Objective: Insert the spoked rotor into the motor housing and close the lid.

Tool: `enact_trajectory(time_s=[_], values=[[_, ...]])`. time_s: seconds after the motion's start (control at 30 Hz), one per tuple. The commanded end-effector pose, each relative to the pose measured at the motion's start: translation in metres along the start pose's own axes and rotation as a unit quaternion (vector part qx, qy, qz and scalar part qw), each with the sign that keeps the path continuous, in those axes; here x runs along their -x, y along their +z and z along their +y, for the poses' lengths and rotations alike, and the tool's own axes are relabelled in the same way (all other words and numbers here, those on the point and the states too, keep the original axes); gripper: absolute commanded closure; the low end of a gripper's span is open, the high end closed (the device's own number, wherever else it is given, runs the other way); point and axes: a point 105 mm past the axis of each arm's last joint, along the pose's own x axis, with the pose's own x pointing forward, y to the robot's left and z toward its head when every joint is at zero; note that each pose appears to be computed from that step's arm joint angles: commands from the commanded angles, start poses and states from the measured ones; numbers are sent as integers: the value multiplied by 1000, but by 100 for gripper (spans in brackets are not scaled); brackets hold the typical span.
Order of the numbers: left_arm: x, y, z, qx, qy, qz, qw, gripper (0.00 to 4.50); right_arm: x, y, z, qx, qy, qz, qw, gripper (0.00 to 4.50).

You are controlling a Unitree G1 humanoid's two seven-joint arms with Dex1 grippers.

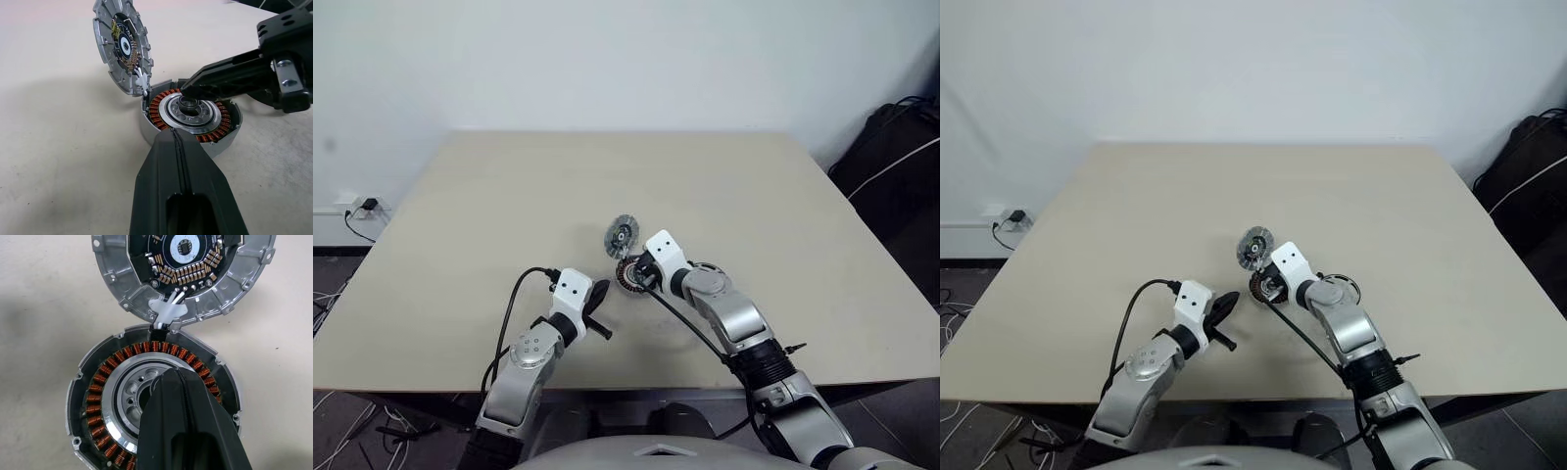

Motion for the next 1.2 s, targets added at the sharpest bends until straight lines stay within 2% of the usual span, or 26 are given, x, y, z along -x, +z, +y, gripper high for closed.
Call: enact_trajectory(time_s=[0.03, 0.83, 1.1, 1.2], values=[[-2, 17, -3, -11, -10, -32, 999, 450, 2, 18, -6, 16, -4, -22, 1000, 449], [-5, 16, -6, -14, -16, -29, 999, 450, 7, 8, 10, 56, 66, 34, 996, 449], [-4, 14, -5, -12, -15, -24, 1000, 450, 8, 7, 10, 56, 66, 36, 996, 449], [-3, 14, -4, -12, -13, -25, 1000, 450, 10, 14, 7, 52, 55, 15, 997, 449]])
